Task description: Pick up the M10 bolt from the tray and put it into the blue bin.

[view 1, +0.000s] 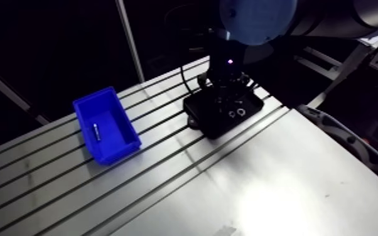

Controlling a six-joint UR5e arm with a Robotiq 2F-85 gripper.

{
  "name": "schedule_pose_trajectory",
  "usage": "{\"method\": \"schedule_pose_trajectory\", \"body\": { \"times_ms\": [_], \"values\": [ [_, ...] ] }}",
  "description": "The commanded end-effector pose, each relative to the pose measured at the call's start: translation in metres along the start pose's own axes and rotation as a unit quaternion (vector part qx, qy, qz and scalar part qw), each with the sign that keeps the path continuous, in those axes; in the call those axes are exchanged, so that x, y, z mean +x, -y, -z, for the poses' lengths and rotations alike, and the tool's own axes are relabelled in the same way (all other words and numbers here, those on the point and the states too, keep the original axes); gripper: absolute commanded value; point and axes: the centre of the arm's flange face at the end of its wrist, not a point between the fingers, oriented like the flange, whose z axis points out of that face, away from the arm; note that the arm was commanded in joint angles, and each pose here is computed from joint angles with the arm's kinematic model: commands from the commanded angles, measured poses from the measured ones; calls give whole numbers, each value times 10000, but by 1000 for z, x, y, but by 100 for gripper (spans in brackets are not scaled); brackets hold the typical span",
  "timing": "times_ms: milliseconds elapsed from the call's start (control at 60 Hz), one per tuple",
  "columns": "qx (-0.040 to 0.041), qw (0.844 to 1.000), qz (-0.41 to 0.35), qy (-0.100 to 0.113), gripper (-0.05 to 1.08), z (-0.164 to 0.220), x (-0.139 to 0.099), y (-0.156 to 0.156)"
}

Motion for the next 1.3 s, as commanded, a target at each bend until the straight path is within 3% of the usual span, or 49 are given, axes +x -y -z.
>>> {"method": "schedule_pose_trajectory", "body": {
  "times_ms": [17, 917, 1300],
  "values": [
    [0, 10000, 0, 2, 65, -1, 1, 0],
    [1, 10000, -7, 16, 78, -4, 5, 0],
    [-7, 10000, 0, 17, 78, -4, 5, 0]
  ]
}}
